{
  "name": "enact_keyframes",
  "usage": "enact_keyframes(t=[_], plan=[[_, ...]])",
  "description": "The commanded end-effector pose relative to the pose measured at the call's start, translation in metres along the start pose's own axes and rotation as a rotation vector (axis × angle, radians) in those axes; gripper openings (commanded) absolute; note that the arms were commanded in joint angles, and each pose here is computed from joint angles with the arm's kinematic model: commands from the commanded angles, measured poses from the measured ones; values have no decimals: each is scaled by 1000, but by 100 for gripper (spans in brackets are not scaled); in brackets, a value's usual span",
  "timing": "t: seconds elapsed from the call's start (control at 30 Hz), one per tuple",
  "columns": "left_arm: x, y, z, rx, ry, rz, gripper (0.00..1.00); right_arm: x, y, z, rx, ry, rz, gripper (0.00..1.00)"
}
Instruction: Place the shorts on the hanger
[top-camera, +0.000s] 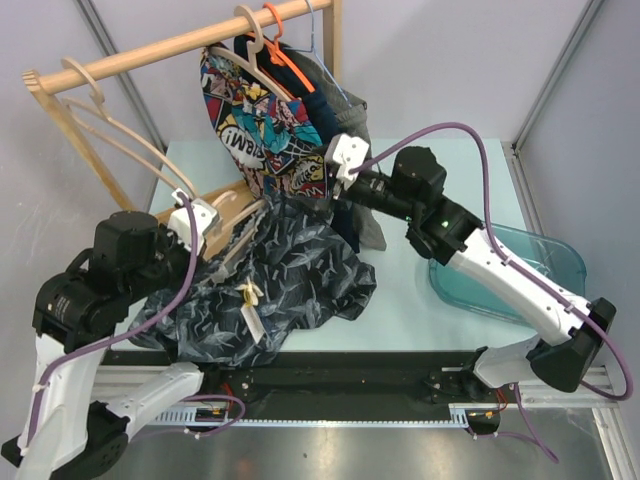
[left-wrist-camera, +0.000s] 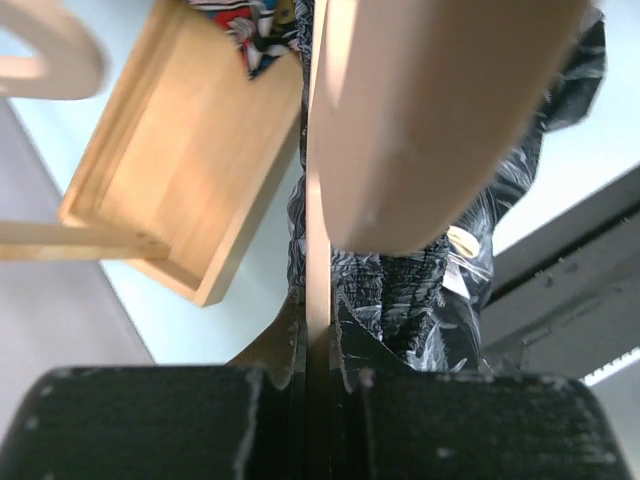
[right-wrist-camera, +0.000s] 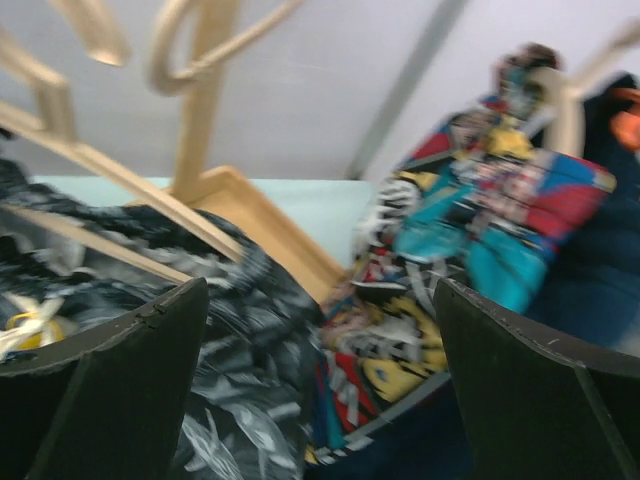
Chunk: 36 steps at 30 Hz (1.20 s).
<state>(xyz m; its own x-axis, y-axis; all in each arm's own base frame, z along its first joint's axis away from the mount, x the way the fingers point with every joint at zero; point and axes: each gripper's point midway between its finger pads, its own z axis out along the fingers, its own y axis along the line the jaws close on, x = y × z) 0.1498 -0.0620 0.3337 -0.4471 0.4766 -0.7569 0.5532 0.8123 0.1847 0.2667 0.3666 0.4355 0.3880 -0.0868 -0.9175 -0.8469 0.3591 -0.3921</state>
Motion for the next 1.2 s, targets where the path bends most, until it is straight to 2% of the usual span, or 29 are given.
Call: enact_keyframes(t=[0.0,0.1,0.13,0.27,0.5,0.67,0.7,0.8,0.87,0.93,1.0,1.17], plan=[[-22,25,-19,-143,-66,-93,0,6,-27,5,120,26,41,96],[-32,26,-18,-146,-59,-178,0,22,-40,25,175,18,53,91],[-34,26,-14,-152,-48,-211,0,39,-40,35,180,48,68,90],[-49,28,-7,-159,-72,-298,0,51,-53,54,220,55,108,83],[-101,39,-12,-181,-205,-428,0,70,-60,85,224,52,148,71],[-124,30,-11,-106,-303,-511,0,73,-62,106,222,30,230,70],[-134,29,-16,-89,-353,-519,0,77,-61,110,219,33,236,70],[-143,27,-11,-71,-398,-619,0,75,-61,116,206,23,239,70],[-140,30,-2,-96,-377,-658,0,74,-60,119,190,21,239,70],[-124,40,11,-181,-296,-689,0,74,-61,118,194,23,240,70],[-107,53,17,-279,-270,-706,0,77,-68,114,222,32,241,70],[-85,76,2,-408,-271,-756,0,77,-82,97,261,41,260,72]])
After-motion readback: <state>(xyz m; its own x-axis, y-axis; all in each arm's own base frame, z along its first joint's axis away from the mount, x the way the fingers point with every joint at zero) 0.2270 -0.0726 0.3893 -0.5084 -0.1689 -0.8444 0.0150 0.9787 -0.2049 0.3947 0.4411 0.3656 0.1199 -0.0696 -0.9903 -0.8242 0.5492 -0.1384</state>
